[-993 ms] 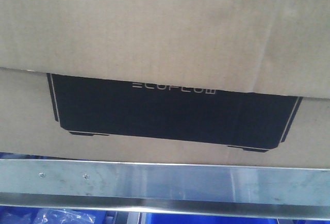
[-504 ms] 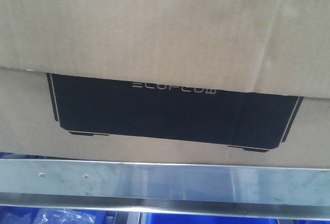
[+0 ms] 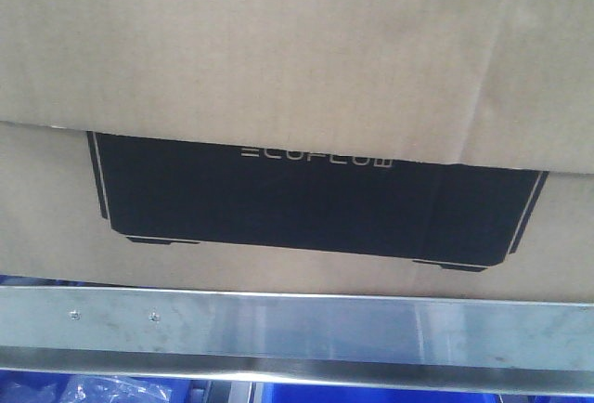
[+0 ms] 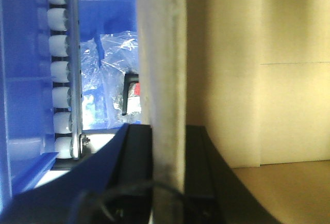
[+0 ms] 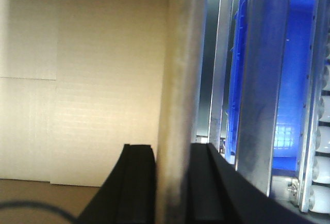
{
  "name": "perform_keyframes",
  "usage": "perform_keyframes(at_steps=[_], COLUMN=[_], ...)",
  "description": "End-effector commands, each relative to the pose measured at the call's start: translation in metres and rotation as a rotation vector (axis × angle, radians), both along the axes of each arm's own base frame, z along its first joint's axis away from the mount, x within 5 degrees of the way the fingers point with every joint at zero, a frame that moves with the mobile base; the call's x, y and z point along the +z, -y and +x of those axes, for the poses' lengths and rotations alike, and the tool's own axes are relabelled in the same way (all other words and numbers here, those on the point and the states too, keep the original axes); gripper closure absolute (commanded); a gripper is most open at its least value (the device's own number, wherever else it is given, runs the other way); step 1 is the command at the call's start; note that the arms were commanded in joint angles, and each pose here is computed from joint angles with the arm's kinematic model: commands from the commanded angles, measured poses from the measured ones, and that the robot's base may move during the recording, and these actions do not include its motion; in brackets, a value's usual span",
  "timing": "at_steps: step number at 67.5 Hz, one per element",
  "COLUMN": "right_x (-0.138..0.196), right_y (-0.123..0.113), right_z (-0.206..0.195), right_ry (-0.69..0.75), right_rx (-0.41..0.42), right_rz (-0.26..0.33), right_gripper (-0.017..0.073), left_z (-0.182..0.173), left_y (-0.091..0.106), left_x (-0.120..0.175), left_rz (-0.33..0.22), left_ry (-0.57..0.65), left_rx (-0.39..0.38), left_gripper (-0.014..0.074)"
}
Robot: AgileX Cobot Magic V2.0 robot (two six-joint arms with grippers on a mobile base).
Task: Grab box from left shelf to table start
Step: 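Close both grippers on the box's side walls, then lift the box with both grippers and pull it off the shelf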
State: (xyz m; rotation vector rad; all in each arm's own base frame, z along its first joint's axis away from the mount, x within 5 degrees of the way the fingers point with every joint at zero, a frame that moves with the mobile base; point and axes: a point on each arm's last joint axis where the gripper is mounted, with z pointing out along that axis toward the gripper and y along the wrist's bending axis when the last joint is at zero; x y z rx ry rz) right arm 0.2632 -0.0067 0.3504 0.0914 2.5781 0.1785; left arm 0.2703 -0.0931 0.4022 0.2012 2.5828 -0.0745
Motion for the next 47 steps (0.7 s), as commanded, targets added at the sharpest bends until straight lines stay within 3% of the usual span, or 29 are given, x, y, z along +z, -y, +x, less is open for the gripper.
perform_keyframes(at_steps=[1,10,20,31,47], right_x=[0.016,0.023,0.046,0.072,0.062], right_y=[0.003,0.003,0.002,-0.004,-0.012], right_z=[0.002,-0.001,-0.023,-0.064,-0.126], right_ry=[0.1,0.148,0.249,0.348,0.434], right_rx=[0.0,-0.004,-0.008,-0.002,0.002], right_rz=[-0.041,-0.045,-0.053,-0.025,0.012], right_gripper=[0.0502,0.0502,0.0502,0.0502,0.0502], left_z=[-0.005,-0.007,-0.032,-0.068,-0.123], left_y=[-0.003,-0.004,-0.006,-0.008,-0.028], left_x=[0.017,0.02,0.043,0.066,0.062], left_rz=[-0.019,-0.026,-0.093,-0.144,-0.224], left_ry=[0.066,0.09,0.18,0.279,0.399], left_rx=[0.006,0.005,0.038,0.002,-0.013], left_gripper=[0.0685,0.0685,0.0685,0.0685,0.0685])
